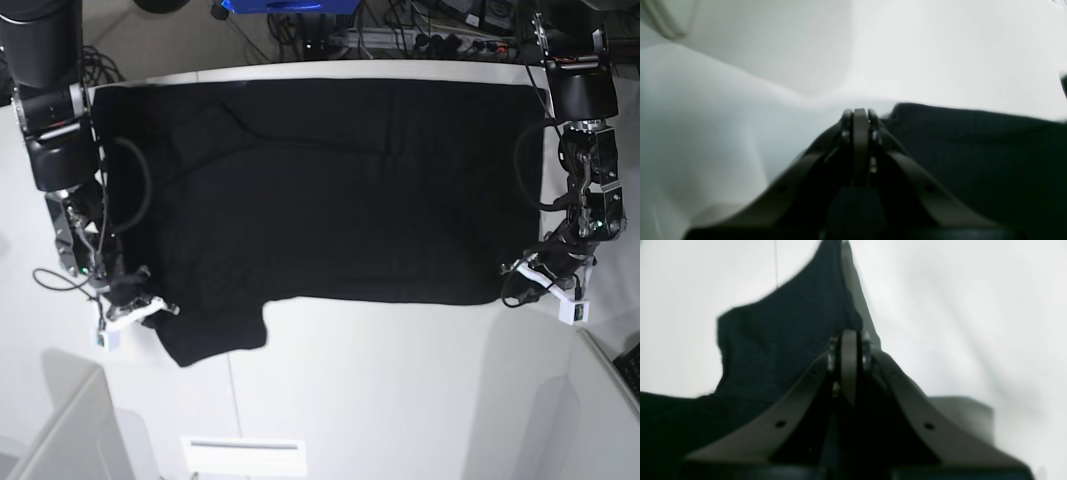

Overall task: Fold the T-shirt properly
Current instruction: 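Lift the hem with both grippers and fold it over toward the collar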

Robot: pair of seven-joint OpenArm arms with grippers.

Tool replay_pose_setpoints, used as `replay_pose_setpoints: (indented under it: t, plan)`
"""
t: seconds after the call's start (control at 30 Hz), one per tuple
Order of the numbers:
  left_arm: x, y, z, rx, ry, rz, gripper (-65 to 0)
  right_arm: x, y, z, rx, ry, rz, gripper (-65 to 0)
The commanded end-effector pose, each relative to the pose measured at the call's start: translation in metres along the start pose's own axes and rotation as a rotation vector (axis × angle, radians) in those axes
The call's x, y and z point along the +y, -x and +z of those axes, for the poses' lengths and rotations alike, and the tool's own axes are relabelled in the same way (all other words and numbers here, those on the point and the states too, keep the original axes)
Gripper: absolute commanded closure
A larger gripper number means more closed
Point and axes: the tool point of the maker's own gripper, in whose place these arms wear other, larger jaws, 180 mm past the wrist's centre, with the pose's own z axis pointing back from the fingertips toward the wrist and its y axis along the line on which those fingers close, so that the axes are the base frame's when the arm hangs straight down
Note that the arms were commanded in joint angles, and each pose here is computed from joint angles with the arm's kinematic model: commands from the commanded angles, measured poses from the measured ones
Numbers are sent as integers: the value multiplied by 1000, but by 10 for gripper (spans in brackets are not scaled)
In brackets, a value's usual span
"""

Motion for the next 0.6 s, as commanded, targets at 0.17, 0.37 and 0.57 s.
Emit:
replay_pose_setpoints:
  t: [0.17,0.37,0.57]
  plan:
    - [18,-39,29,-121,-41,6,0,2,-23,8,-54,-19,19,0]
    - [23,-32,41,-71,-59,2,0,1,-15,10,-45,-22,18,0]
    - [16,-25,49,-67,-53,-29,0,-1,-13,24,-60,-36,-34,0]
